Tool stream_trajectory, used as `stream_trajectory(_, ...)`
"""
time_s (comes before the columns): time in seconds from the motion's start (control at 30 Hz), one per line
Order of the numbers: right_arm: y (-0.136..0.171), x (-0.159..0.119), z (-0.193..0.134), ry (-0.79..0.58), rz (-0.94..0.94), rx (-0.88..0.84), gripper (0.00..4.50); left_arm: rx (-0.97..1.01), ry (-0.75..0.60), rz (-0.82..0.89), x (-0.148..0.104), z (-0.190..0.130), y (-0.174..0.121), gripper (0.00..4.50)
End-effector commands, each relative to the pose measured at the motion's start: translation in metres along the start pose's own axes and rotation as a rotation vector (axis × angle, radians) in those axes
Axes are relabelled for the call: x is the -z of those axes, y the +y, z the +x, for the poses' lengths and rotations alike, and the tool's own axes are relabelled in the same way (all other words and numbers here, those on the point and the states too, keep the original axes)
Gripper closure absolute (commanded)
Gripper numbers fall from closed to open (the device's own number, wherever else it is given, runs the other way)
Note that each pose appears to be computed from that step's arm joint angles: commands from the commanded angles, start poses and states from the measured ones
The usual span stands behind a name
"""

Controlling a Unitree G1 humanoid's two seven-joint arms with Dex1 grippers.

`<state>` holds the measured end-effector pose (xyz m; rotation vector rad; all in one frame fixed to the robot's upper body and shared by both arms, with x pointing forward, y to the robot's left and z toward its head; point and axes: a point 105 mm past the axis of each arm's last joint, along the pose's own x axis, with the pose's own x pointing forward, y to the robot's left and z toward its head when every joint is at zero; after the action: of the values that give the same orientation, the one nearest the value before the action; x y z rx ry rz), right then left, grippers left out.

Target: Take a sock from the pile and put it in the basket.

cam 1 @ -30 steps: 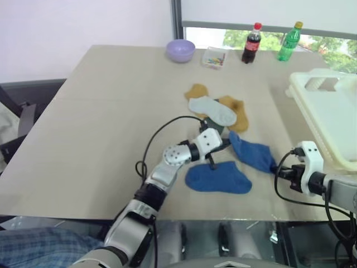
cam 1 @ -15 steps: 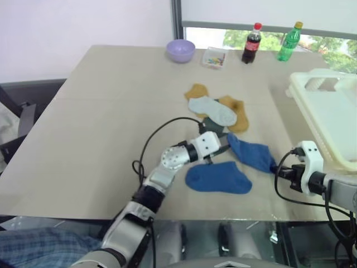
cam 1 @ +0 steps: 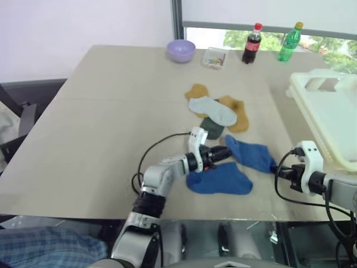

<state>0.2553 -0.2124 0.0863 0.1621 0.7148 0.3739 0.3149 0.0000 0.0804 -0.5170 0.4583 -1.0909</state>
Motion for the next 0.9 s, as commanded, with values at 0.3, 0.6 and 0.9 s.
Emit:
stream_trajectory(0.3,0.0,0.004,0.001,0.004,0.001,0.013,4.5,0.174,-0.078,-0.098,-0.023,-0.009,-0.029,2.62)
stream_trajectory(0.6,0.0,0.002,0.002,0.004,-0.003,0.011,4.5,0.161,-0.08,-0.104,-0.022,-0.009,-0.026,2.62)
stream_trajectory(0.9,0.0,0.003,0.002,0.004,-0.007,0.012,4.5,0.096,-0.095,-0.104,-0.023,-0.014,-0.015,4.26)
